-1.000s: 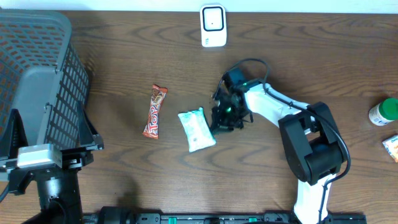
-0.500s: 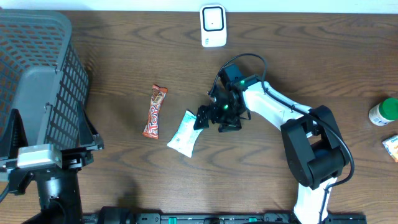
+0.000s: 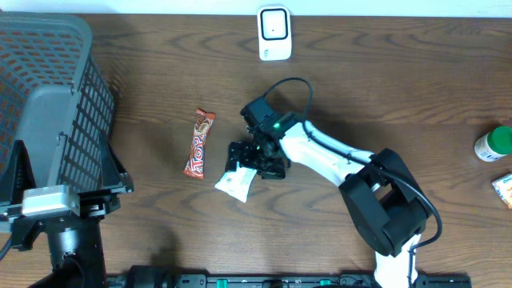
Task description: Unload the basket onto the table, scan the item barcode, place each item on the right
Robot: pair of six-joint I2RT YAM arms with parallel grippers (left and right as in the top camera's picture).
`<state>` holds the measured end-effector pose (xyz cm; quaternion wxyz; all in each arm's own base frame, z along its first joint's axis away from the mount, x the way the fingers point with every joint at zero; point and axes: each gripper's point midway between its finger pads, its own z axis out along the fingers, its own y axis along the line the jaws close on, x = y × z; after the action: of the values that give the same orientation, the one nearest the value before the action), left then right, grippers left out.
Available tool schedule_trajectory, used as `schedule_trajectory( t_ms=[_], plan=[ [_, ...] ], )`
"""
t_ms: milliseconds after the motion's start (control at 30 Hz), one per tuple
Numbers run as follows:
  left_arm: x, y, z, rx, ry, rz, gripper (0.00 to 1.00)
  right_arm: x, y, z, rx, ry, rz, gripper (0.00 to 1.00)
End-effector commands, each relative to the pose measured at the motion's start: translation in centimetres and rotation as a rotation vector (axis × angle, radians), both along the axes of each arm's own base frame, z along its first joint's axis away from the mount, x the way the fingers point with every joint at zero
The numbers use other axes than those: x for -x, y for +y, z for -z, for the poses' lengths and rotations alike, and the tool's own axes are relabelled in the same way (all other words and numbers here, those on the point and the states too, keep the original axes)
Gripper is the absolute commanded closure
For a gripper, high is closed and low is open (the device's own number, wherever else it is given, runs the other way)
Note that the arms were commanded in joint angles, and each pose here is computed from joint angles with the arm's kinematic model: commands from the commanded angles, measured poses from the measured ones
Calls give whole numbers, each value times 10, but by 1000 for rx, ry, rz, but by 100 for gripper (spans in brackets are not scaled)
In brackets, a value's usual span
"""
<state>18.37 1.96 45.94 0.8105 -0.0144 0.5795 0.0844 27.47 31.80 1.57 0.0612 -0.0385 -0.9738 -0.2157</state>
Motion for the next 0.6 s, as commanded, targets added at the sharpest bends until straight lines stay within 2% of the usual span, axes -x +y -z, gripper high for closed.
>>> schedule_trajectory(
  t_ms=[0, 167, 367, 400, 467, 533, 567],
  plan=[
    [2, 0, 0, 4, -8, 3, 2, 0, -30, 50, 182, 88, 207, 1],
    [2, 0, 0, 4, -8, 3, 2, -14, -48, 60, 243, 98, 355, 1],
    [1, 0, 2, 4, 0, 3, 2, -17, -55, 68, 285, 74, 370, 2],
    [1, 0, 2, 4, 0, 3, 2, -16, -55, 70, 290, 80, 374, 8],
    [1, 0, 2, 4, 0, 3, 2, -15, -57, 74, 297, 96, 389, 38],
    [1, 0, 2, 4, 0, 3, 2, -15, -60, 75, 306, 106, 404, 75],
    [1, 0, 2, 4, 0, 2, 2, -15, -61, 75, 307, 109, 412, 85]
  ],
)
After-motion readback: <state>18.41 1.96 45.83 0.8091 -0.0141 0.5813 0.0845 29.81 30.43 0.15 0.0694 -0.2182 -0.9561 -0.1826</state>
